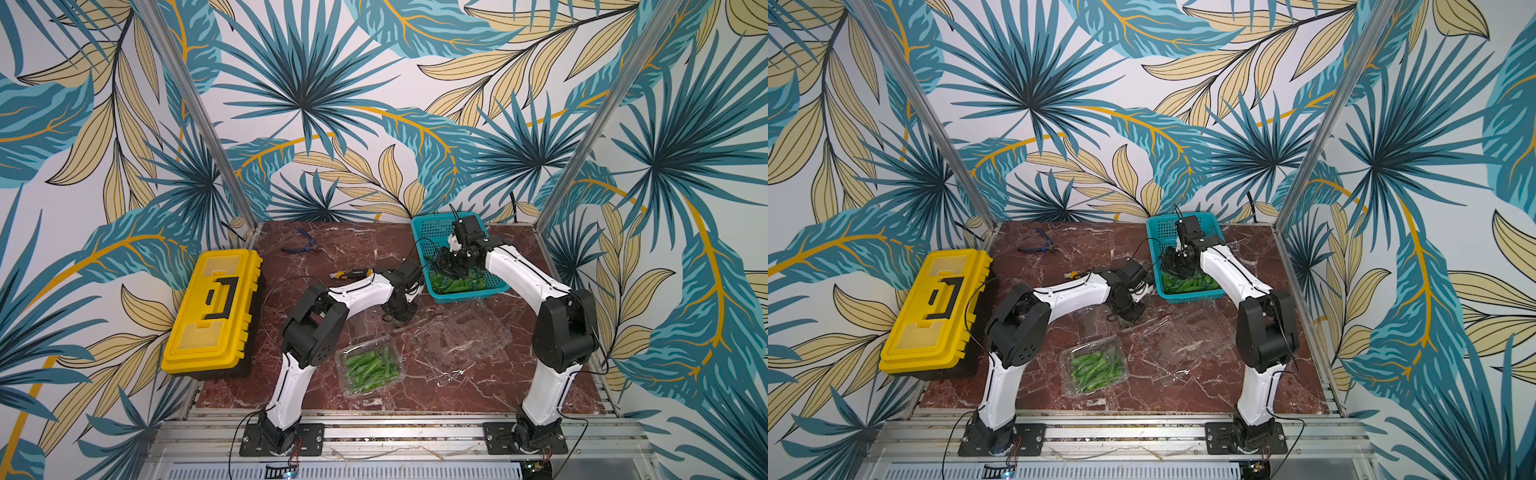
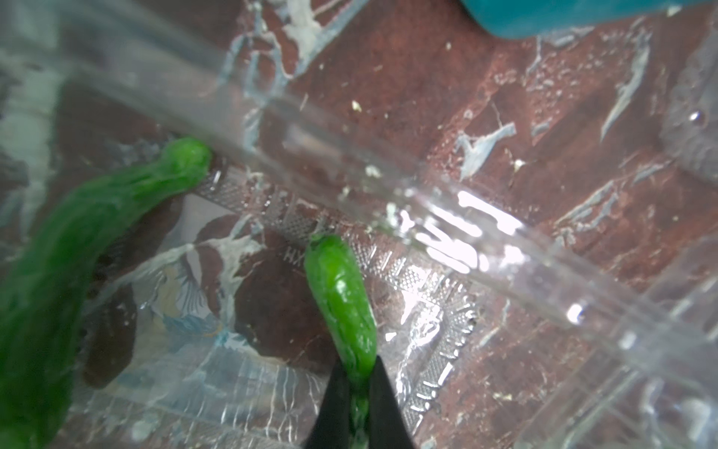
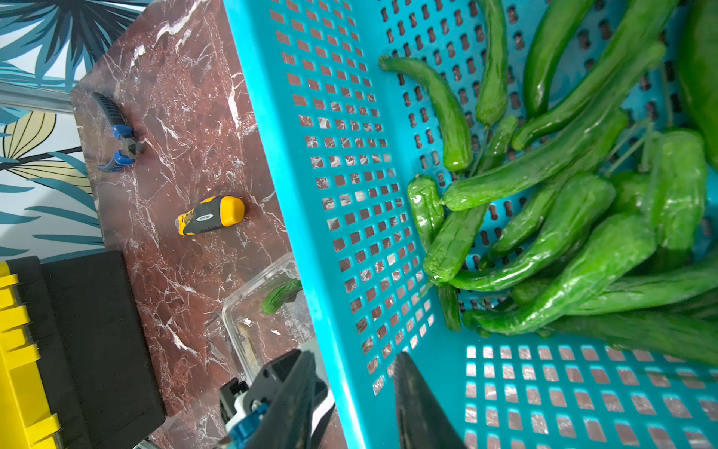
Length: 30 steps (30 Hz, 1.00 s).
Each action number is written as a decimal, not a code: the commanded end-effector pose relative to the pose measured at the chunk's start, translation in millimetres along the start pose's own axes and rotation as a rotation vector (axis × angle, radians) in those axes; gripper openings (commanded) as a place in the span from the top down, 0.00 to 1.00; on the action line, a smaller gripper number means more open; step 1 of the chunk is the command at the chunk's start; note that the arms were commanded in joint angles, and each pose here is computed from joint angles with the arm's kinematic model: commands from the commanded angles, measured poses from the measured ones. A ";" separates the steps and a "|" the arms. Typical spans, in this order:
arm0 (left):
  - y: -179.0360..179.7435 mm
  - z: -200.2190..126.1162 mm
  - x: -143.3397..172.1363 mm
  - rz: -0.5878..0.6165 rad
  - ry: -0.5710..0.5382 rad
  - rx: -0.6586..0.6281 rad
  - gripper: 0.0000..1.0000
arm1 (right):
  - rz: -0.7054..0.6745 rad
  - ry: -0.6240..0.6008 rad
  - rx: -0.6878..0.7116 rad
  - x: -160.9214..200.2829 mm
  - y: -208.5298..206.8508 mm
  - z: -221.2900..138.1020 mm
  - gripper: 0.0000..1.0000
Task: Take small green peppers out of containers
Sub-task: Pick up the green pepper from the packing box, then place the green pepper in the basket.
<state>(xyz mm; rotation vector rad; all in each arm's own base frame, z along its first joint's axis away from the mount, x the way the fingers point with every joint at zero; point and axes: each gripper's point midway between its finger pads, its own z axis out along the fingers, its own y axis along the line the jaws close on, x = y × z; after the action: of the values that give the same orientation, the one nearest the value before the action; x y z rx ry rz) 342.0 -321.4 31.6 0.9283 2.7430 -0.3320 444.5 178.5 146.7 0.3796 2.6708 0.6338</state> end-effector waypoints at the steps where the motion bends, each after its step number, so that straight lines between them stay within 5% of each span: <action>1: -9.1 -49.5 -34.9 0.014 -0.135 0.013 1.00 | 0.022 0.002 0.043 3.7 -8.4 3.6 0.64; 10: -35.4 -162.7 -109.4 0.038 -0.440 0.086 1.00 | 0.108 -0.169 0.107 -16.5 -32.8 -21.8 0.65; 16: -48.1 -158.1 -170.9 0.033 -0.522 0.162 1.00 | 0.158 -0.210 0.143 -16.3 -54.3 -31.4 0.64; 17: -48.1 -154.0 -181.2 0.024 -0.534 0.167 0.95 | 0.155 -0.208 0.142 -15.4 -54.7 -32.2 0.65; 18: -48.3 -152.4 -189.3 0.018 -0.547 0.173 0.76 | 0.145 -0.201 0.139 -14.1 -54.1 -32.5 0.64; 22: -35.5 -173.4 -215.9 -0.049 -0.629 0.197 0.38 | 0.076 -0.174 0.102 -9.6 -43.8 -34.9 0.64; 25: -12.7 -206.0 -222.8 -0.124 -0.704 0.216 0.26 | -0.001 -0.165 0.058 -5.8 -28.0 -39.2 0.63; 30: 56.2 -256.0 -197.4 -0.359 -0.849 0.242 0.22 | -0.197 -0.097 -0.066 16.0 26.4 -34.4 0.60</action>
<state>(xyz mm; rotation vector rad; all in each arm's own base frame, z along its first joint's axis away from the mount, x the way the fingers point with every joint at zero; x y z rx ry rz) 485.6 -362.0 248.1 0.4196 2.2466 -0.7939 428.2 157.0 163.0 0.3578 2.5644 0.5284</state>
